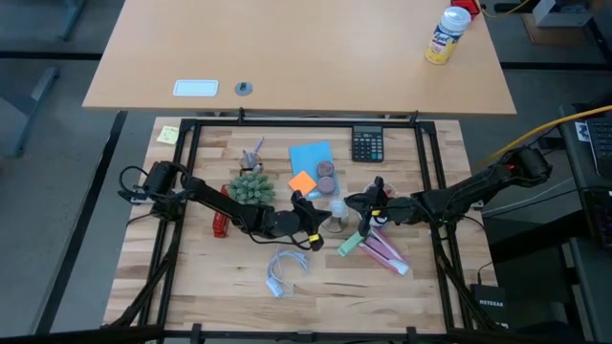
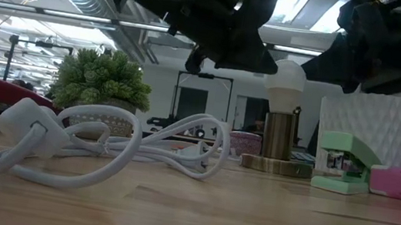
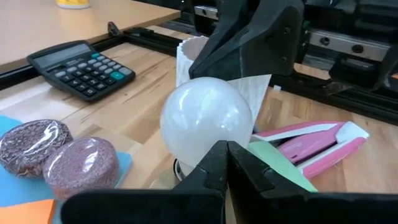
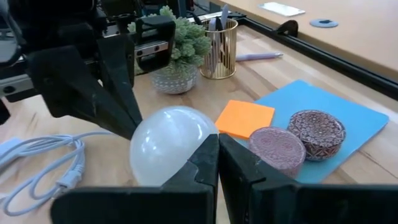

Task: Screw lightbulb
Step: Insert the white lightbulb into the lamp socket

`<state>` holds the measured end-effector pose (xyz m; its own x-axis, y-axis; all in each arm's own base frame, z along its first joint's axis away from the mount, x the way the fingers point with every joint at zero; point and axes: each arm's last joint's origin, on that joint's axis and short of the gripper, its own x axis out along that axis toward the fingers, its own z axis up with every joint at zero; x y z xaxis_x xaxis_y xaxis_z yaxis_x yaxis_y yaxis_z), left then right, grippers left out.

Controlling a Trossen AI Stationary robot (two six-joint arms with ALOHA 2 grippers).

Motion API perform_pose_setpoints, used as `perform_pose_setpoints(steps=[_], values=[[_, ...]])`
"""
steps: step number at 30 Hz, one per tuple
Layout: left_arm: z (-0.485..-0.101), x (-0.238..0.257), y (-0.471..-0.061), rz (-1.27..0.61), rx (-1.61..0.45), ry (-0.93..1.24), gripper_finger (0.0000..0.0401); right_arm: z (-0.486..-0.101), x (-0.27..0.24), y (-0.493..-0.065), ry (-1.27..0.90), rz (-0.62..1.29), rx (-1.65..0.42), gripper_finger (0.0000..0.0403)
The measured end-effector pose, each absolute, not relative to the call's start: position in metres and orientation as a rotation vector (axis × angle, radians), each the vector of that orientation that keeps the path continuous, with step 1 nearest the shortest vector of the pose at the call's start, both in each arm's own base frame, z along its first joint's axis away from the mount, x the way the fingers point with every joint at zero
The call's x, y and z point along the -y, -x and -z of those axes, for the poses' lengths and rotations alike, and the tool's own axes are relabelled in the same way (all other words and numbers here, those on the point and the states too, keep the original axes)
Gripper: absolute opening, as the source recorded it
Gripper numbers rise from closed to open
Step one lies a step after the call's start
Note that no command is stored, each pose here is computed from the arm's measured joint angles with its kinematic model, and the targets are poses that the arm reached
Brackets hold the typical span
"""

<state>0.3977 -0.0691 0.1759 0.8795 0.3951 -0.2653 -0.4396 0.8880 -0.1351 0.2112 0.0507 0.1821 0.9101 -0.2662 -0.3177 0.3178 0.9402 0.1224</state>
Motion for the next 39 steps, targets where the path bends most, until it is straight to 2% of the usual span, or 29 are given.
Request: perform_pose_setpoints(steps=[19,27,39], values=[[-0.1736,0.0666,-0.3955,-0.524,-0.244,0.165,0.0001,-0.1798,-0.053,-0.2107,-0.247,0.242,-0.334,0.0017],[-0.1726,0.0639,-0.3955,-0.568,-0.242,0.155,0.0001,-0.1759,-0.0577,-0.21,-0.283,0.093,-0.402,0.0017],[-0.173,0.0624,-0.394,-0.644,-0.236,0.104,0.0001,-0.1779,-0.0571,-0.2098,-0.306,0.11,-0.388,0.0017]])
